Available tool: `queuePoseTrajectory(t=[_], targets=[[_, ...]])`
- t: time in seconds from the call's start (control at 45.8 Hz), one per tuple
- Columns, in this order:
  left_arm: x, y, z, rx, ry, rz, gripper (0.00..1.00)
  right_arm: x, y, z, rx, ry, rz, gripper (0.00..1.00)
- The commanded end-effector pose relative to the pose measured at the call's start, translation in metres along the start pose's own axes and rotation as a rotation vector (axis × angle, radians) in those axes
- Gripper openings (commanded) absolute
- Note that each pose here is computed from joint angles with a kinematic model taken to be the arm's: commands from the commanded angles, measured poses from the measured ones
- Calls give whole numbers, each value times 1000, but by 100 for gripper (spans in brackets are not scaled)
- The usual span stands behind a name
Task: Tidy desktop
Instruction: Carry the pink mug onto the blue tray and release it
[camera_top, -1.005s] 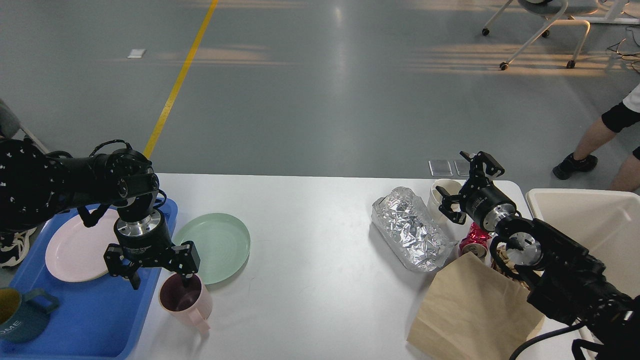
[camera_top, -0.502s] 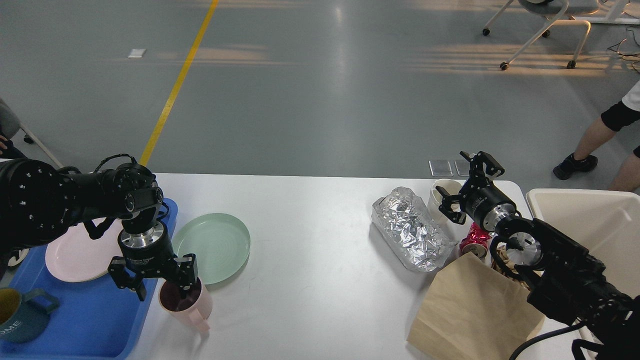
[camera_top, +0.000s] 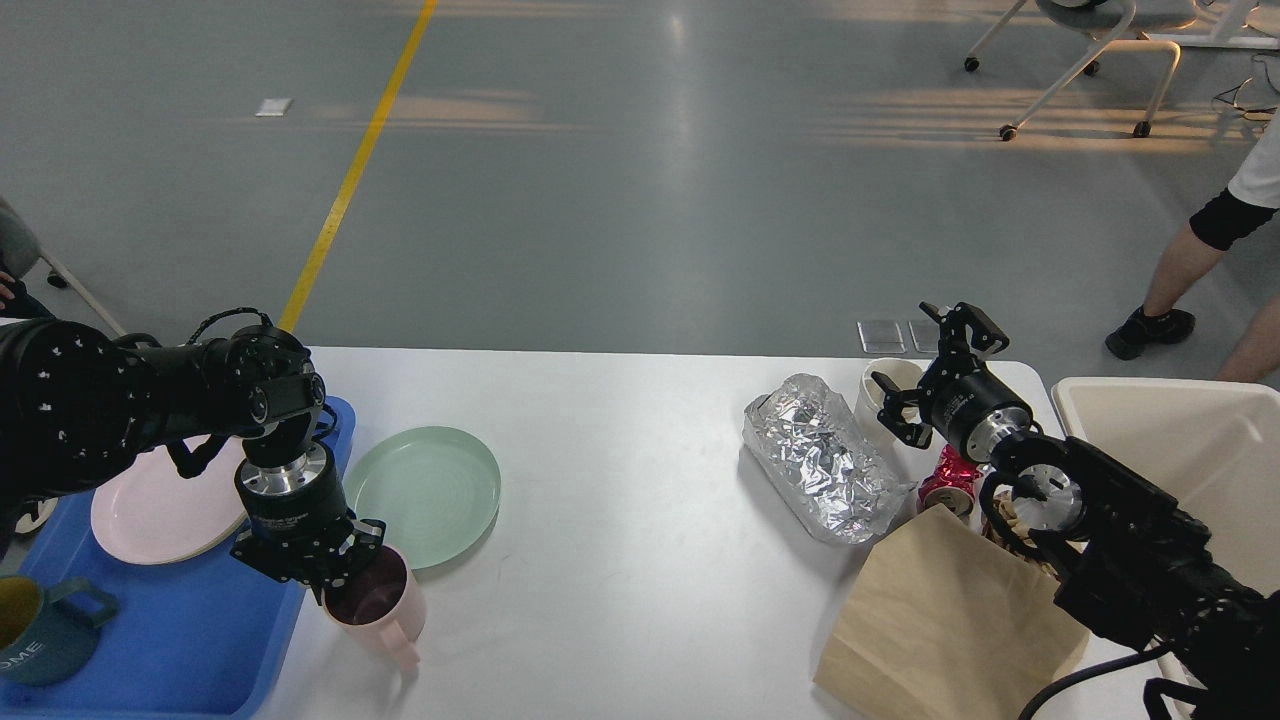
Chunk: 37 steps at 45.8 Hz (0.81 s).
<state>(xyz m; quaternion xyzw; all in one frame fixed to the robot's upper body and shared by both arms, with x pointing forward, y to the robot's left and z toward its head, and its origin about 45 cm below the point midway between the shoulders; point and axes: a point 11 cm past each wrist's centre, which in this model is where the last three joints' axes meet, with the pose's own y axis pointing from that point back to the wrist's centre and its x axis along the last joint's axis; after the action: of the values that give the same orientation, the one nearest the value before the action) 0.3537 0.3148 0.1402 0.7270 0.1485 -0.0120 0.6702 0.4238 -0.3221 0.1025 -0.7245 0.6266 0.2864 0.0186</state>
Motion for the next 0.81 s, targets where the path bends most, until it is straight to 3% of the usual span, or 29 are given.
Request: queuePoseTrajectory(t=[0.0,0.262,0.437,0.568,0.786], targets=[[2,10,9,-20,-12,13,0,0,0,0,0,0,0,100],[9,58,45,-77,-76,81,0,0,0,0,0,0,0,100],[2,76,45,-99,-80,76,0,0,0,0,0,0,0,100],[2,78,6,-102,6,69,0,0,0,0,0,0,0,100],[-3,79,-107,-39,240,86,0,0,0,0,0,0,0,100]])
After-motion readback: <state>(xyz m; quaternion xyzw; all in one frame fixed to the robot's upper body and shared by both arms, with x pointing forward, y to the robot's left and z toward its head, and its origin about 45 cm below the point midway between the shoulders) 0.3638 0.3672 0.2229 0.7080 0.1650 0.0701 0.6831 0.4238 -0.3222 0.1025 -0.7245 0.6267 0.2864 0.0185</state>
